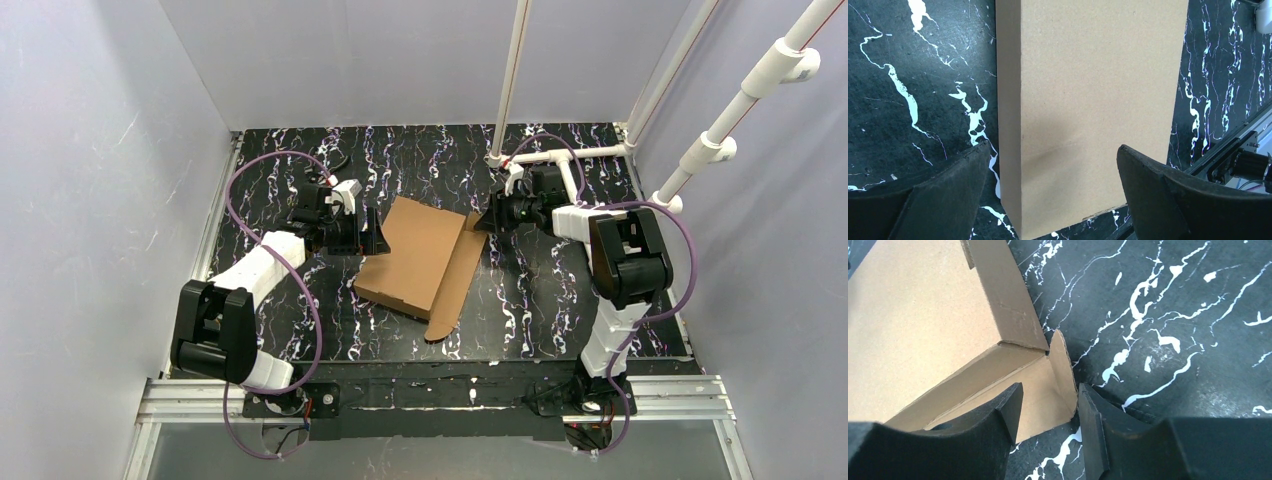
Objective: Fold the paper box
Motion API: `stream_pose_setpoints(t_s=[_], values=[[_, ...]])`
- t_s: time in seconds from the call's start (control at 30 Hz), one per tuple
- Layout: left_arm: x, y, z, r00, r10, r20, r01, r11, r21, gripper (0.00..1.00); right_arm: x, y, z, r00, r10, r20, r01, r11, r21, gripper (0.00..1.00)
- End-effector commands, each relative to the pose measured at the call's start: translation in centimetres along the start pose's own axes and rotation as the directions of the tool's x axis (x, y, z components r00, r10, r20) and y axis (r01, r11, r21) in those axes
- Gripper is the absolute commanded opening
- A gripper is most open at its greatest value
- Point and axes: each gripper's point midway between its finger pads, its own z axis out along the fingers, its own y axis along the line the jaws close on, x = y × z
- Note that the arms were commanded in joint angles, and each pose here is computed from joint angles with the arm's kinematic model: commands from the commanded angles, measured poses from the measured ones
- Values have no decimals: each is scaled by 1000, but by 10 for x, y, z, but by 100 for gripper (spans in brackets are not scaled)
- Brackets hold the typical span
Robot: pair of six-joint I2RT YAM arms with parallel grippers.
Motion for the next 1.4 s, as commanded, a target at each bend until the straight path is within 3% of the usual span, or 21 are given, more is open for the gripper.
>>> stream_pose_setpoints(t_s=[0.0,0.57,0.93,1.23,1.37], values=[[-9,-9,-6,999,32,15,-33,999,25,97,-22,21,-8,997,-51,58,55,996,-75,52],[-8,-8,-4,999,34,4,-34,999,27,98,-15,38,-9,985,-167,43,172,976,-131,32],[-6,-8,-2,1000,30,-8,-29,999,28,98,-6,46,3,970,-243,-3,240,960,-146,31],[-1,4,2,999,17,-40,-18,999,-28,96,-6,78,-3,950,-309,45,308,903,-299,32],[-1,5,2,999,18,-39,-19,999,-31,95,2,72,2,929,-369,-11,350,889,-294,33]])
